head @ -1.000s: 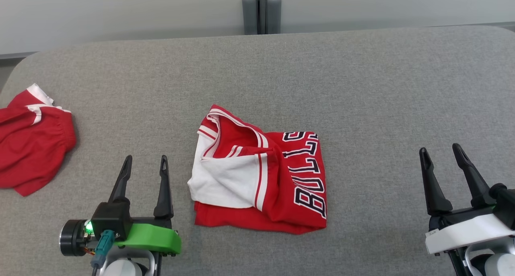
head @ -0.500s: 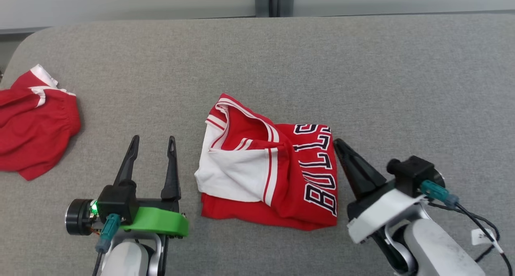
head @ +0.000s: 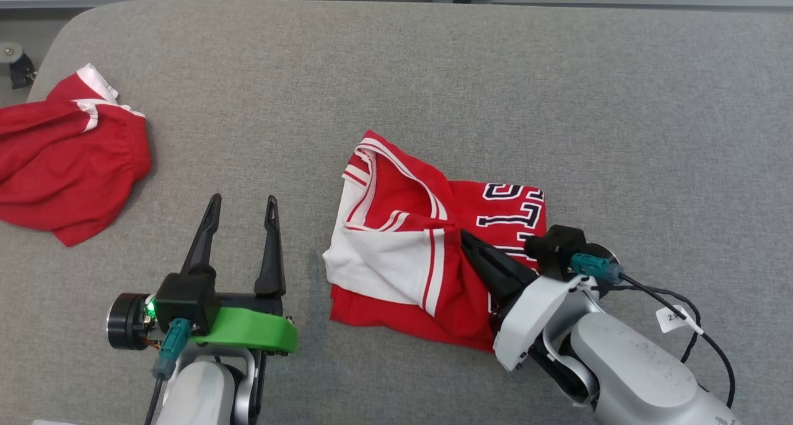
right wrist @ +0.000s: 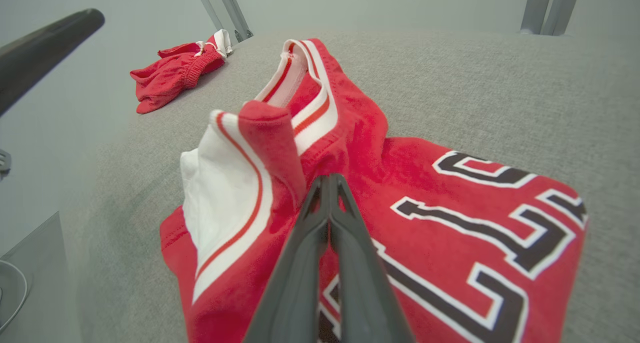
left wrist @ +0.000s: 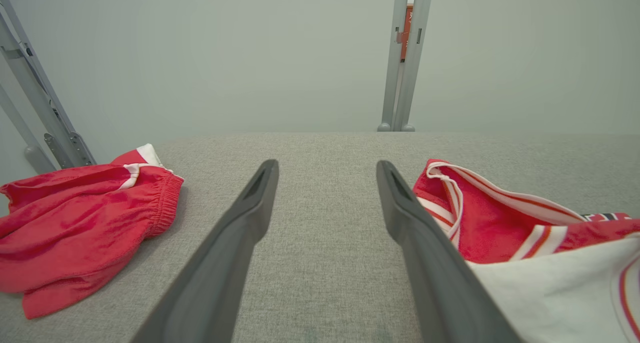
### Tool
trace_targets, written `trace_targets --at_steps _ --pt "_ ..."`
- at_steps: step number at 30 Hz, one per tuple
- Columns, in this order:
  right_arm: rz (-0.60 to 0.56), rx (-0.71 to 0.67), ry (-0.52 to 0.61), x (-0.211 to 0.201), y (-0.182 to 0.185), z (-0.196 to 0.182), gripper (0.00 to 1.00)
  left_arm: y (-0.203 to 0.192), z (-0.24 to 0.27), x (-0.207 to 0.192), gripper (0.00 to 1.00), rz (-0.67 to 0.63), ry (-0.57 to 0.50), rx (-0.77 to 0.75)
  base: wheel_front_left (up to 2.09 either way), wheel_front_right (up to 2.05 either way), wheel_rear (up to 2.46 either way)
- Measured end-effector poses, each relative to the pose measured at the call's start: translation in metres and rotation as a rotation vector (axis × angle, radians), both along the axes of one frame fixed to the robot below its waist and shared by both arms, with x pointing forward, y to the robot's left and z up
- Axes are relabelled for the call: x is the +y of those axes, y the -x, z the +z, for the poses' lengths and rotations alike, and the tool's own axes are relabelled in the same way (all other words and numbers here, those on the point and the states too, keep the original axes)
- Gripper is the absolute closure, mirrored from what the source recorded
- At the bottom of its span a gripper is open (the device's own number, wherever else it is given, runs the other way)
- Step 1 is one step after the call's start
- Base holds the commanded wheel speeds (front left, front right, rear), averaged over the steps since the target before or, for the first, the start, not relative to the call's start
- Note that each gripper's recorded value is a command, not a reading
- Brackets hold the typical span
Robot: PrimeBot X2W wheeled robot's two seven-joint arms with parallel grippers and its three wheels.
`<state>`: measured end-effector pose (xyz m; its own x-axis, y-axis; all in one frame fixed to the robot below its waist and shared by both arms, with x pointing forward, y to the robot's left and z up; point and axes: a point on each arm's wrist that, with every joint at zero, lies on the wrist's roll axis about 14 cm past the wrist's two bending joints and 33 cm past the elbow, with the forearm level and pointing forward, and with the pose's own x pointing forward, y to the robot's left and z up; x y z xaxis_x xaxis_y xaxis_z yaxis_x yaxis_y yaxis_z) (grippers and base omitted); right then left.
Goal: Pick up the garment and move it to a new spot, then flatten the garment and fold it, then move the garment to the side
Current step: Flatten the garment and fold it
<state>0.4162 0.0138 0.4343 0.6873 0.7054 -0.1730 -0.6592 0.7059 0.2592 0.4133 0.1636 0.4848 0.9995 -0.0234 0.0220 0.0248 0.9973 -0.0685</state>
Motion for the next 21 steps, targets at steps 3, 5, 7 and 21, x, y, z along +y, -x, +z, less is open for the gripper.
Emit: trace_targets --at_steps 3,5,7,21 --pt "0.038 0.014 -0.002 0.007 0.006 -0.002 1.0 0.0 0.0 0.0 0.0 0.002 -0.001 0.0 0.0 0.0 0.0" --pt "0.063 0.018 -0.003 0.011 0.01 -0.002 1.0 -0.001 0.0 0.0 0.0 0.002 -0.003 -0.001 0.0 0.0 0.0" --pt "0.093 0.024 -0.007 0.017 0.016 -0.001 1.0 -0.001 0.0 0.0 0.0 0.002 -0.003 -0.002 0.0 0.0 0.0" --pt "0.245 -0.003 -0.032 0.053 0.039 0.008 1.0 0.0 0.0 0.001 0.0 0.007 0.003 -0.001 0.0 0.0 0.0"
